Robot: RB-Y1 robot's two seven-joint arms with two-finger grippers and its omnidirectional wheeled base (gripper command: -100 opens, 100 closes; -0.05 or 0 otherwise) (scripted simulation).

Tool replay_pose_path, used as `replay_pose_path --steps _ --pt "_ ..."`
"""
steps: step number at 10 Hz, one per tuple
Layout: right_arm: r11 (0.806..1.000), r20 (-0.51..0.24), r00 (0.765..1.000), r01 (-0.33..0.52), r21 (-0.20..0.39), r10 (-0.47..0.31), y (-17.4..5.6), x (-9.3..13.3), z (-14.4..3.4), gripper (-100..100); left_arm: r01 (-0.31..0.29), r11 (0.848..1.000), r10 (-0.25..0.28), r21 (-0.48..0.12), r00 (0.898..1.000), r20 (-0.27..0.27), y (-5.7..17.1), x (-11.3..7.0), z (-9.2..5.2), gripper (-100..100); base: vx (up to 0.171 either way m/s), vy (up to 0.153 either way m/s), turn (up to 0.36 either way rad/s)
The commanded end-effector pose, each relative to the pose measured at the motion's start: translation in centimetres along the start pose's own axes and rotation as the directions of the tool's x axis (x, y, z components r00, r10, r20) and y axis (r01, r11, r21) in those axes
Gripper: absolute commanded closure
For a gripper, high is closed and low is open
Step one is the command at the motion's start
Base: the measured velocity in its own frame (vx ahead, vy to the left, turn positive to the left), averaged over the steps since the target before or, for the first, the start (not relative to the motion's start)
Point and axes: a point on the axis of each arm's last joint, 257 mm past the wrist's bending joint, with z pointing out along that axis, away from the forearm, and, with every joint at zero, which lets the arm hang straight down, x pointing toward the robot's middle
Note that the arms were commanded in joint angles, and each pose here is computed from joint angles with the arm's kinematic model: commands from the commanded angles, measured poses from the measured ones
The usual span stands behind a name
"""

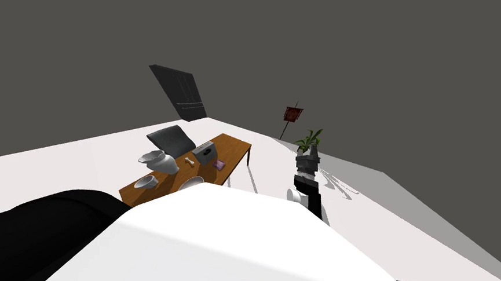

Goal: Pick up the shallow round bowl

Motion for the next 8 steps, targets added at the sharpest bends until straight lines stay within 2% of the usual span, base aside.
replay_pose_path --steps 1,2,3,4,6,7,8 --pt "1.000 0.000 1.000 0.000 0.000 0.000 0.0 0.0 0.0 0 -0.003 1.000 0.003 0.000 1.000 -0.010 0.5 0.1 0.1 -100 0.070 0.015 0.153" --pt "1.000 0.000 1.000 0.000 0.000 0.000 0.0 0.0 0.0 0 -0.031 1.000 0.031 0.000 0.999 -0.010 0.5 0.1 0.1 -100 0.060 0.008 0.074" --pt "1.000 0.000 1.000 0.000 0.000 0.000 0.0 0.0 0.0 0 -0.019 1.000 0.019 0.000 1.000 -0.018 0.9 0.3 0.1 -100 0.080 0.014 0.149" --pt "1.000 0.000 1.000 0.000 0.000 0.000 0.0 0.0 0.0 0 -0.047 0.999 0.047 0.001 0.999 -0.018 0.9 0.3 0.1 -100 0.072 0.007 0.077" --pt "1.000 0.000 1.000 0.000 0.000 0.000 0.0 0.0 0.0 0 -0.053 0.999 0.053 0.001 0.998 -0.026 1.4 0.4 0.2 -100 0.038 0.001 0.078" --pt "1.000 0.000 1.000 0.000 0.000 0.000 0.0 0.0 0.0 0 -0.077 0.997 0.077 0.002 0.997 -0.026 1.4 0.4 0.2 -100 0.054 -0.001 0.082" --pt "1.000 0.000 1.000 0.000 0.000 0.000 0.0 0.0 0.0 0 -0.065 0.998 0.065 0.003 0.997 -0.035 1.9 0.6 0.2 -100 0.079 0.013 0.138"
